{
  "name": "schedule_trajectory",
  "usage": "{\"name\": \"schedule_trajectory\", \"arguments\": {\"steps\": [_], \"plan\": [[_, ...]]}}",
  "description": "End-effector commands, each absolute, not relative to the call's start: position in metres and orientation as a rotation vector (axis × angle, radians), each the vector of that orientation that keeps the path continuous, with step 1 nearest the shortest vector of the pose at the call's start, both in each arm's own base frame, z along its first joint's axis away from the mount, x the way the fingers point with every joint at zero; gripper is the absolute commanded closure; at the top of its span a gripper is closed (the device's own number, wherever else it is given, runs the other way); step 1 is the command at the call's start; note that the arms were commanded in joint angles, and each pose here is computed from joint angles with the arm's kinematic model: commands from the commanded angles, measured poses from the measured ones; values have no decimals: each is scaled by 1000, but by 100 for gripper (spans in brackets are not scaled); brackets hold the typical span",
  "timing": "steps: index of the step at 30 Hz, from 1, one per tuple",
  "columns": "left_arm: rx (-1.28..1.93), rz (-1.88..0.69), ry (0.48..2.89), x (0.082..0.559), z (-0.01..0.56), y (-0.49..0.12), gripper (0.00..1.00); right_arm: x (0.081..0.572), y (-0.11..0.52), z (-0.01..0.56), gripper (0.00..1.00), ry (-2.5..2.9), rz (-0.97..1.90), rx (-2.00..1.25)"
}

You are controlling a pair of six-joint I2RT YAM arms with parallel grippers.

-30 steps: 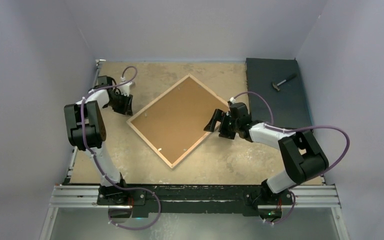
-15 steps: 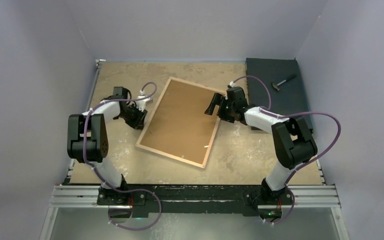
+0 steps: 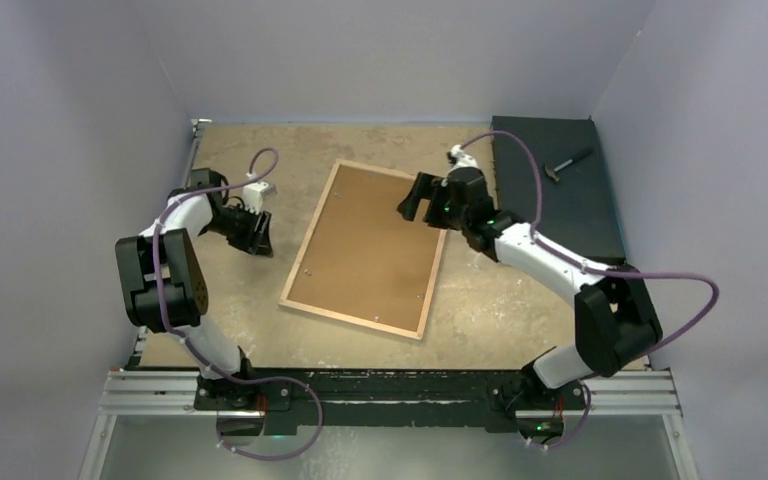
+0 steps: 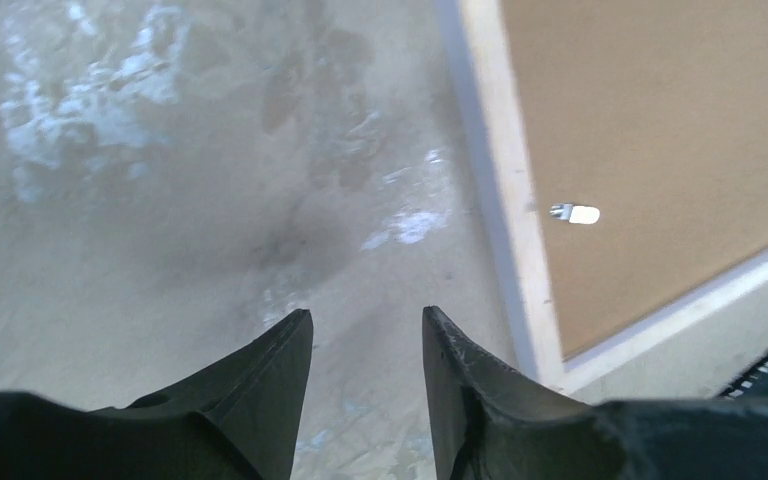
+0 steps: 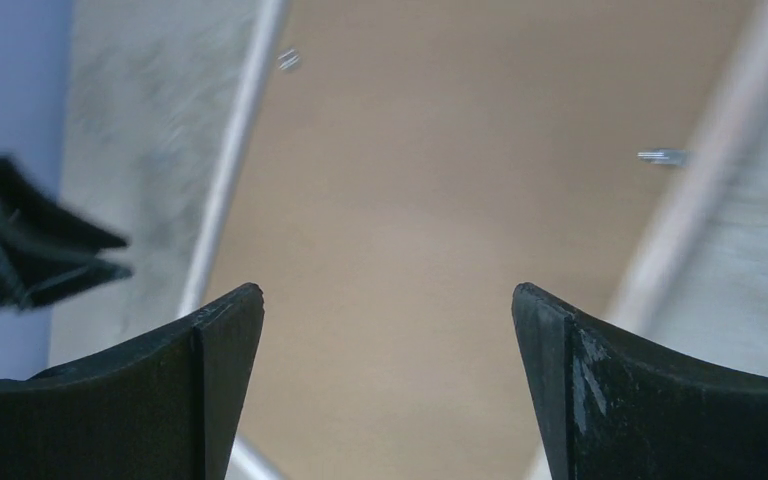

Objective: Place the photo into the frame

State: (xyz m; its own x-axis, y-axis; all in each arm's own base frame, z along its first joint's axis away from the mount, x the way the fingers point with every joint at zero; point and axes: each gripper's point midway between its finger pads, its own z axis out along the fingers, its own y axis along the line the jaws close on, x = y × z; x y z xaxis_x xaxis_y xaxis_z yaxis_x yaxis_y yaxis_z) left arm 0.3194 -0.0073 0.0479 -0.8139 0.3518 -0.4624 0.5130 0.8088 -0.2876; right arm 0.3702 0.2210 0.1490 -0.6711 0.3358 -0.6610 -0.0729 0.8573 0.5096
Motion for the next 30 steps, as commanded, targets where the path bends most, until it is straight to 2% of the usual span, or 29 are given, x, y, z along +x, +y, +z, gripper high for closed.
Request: {"name": "schedule_trajectory", "arguments": {"steps": [1,4,8,16,23,30], "plan": [[680,-876,2505,302,72,-46,55,345,302,163,6,2171,863,-83],[700,-950,2513,292,63,-52,51,324,345,163,11,2134,1012,-239],[713,-973,2543,282,46,-53,52,306,386,161,12,2117,1099,-366],[787,-1000,2549,277,33,-63,61,287,434,137,15,2146,1243,-423],[800,-996,2573,276,17,-64,75,279,463,120,16,2146,1315,-466],[818,-984,2596,271,6,-62,80,271,483,105,16,2149,1342,-508]]}}
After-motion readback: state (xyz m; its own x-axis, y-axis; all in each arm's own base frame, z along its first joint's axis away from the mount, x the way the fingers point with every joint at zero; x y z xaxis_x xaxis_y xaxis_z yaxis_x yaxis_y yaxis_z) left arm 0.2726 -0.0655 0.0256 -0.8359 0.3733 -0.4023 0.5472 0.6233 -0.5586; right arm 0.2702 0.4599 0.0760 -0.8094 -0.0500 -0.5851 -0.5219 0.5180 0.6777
